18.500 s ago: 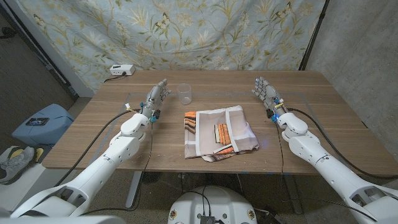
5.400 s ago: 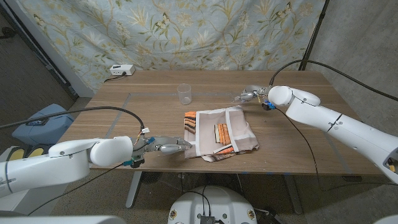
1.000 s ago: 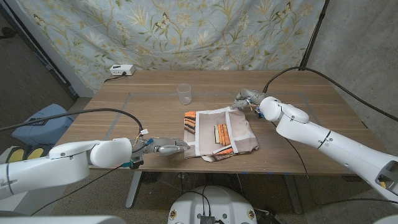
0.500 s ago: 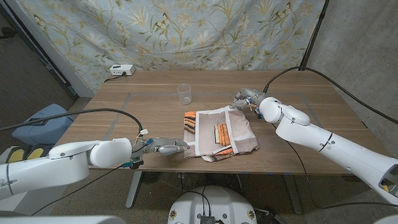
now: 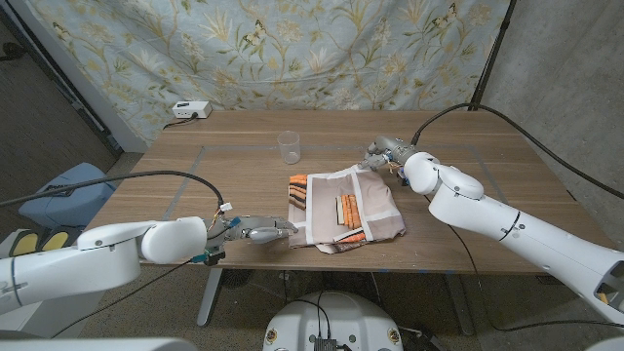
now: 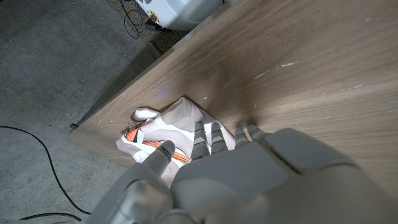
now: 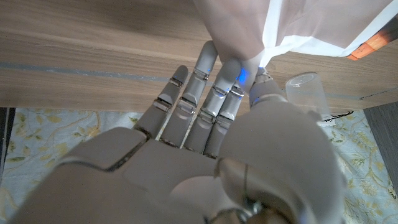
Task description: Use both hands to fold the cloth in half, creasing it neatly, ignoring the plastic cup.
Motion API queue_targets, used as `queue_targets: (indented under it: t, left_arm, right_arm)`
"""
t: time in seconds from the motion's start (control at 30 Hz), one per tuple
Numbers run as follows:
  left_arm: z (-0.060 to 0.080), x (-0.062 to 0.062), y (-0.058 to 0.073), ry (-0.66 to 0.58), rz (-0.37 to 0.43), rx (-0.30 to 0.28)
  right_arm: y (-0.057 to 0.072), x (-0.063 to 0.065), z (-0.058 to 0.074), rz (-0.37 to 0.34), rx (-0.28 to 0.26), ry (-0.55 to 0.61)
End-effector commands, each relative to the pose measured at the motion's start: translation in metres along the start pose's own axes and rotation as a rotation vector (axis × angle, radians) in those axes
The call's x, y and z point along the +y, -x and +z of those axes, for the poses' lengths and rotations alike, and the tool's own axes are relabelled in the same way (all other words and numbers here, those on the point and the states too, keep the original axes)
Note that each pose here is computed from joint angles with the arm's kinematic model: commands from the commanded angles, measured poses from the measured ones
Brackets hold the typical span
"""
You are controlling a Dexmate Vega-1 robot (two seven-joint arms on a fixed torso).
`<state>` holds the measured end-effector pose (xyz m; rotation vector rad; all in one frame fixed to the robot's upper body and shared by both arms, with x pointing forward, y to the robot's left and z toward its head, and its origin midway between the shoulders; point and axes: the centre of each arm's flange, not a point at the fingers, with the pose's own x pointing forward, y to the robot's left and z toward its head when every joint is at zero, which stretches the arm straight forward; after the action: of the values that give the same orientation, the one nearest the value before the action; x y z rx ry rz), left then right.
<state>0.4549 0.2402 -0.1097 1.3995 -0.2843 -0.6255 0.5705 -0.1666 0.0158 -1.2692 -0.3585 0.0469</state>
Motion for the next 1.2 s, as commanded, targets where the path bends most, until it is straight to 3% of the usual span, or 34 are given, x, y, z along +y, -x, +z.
queue_targets:
  t: [0.03,0.5,1.2]
  left_arm:
    - [0.001,-0.001,0.0,0.008,-0.003,-0.008]
    - [0.0,-0.001,0.0,0.022,-0.003,-0.009]
    - [-0.003,-0.001,-0.001,0.044,0.0,-0.015]
  right_arm:
    - [0.001,-0.007,0.019,-0.006,-0.024,0.009]
    - [-0.011,-0.009,0.042,0.024,-0.048,0.033]
    - [-0.02,-0.014,0.066,0.053,-0.077,0.078]
